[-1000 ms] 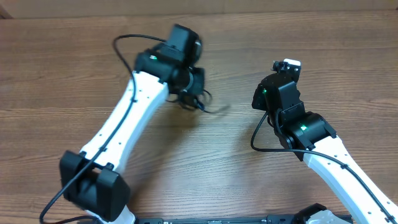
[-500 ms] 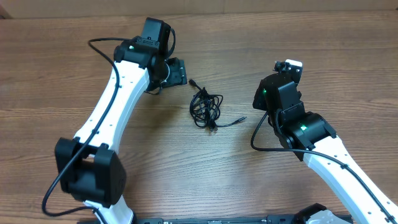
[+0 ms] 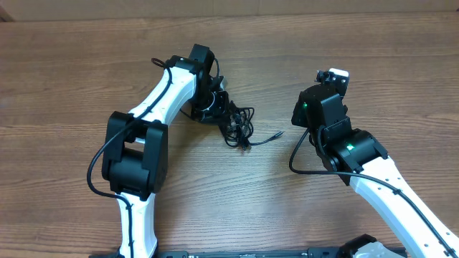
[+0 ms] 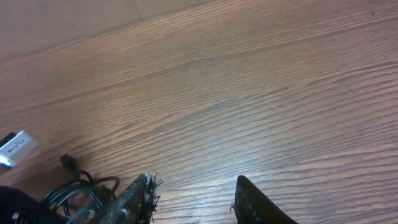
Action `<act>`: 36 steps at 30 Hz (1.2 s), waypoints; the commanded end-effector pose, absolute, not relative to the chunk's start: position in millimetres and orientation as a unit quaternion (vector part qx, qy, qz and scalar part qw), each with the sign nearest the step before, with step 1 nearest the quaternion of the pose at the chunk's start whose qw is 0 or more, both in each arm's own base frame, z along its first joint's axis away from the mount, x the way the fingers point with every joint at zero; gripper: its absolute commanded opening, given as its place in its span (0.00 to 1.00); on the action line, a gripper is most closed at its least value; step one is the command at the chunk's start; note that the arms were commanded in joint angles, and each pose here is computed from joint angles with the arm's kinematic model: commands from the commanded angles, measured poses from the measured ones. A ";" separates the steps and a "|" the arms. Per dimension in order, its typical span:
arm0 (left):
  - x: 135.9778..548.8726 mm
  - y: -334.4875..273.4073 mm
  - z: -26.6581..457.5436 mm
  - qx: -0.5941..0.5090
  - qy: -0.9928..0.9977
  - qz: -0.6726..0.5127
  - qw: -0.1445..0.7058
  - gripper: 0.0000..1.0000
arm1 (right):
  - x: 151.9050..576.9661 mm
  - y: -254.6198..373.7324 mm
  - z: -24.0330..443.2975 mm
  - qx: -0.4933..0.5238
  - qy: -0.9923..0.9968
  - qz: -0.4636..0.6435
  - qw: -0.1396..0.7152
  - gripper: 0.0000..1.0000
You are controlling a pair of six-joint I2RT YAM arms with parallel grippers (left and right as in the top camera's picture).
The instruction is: Untangle cables
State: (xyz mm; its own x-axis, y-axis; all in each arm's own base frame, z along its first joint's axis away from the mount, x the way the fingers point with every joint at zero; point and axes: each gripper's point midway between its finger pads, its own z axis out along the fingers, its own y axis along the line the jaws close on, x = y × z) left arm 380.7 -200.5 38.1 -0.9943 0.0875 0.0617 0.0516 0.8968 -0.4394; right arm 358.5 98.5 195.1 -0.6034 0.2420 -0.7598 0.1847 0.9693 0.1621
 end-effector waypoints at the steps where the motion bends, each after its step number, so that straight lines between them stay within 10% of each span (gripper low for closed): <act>1: 383.1 -206.9 51.2 -0.077 -0.965 0.251 0.026 0.04 | 362.3 96.8 206.3 0.127 0.887 0.035 0.442 0.40; 13: 401.1 -159.4 191.1 -0.038 -0.979 0.150 -0.131 0.04 | 362.4 96.9 206.3 0.127 0.887 0.035 0.442 0.40; 25: 370.9 -176.2 141.6 -0.012 -0.997 -0.006 -0.076 0.04 | 362.4 97.0 206.3 0.127 0.887 0.036 0.442 0.40; 36: 370.7 -210.0 113.4 -0.074 -0.994 0.077 -0.015 0.04 | 332.1 184.7 183.6 0.017 0.917 0.248 0.312 0.67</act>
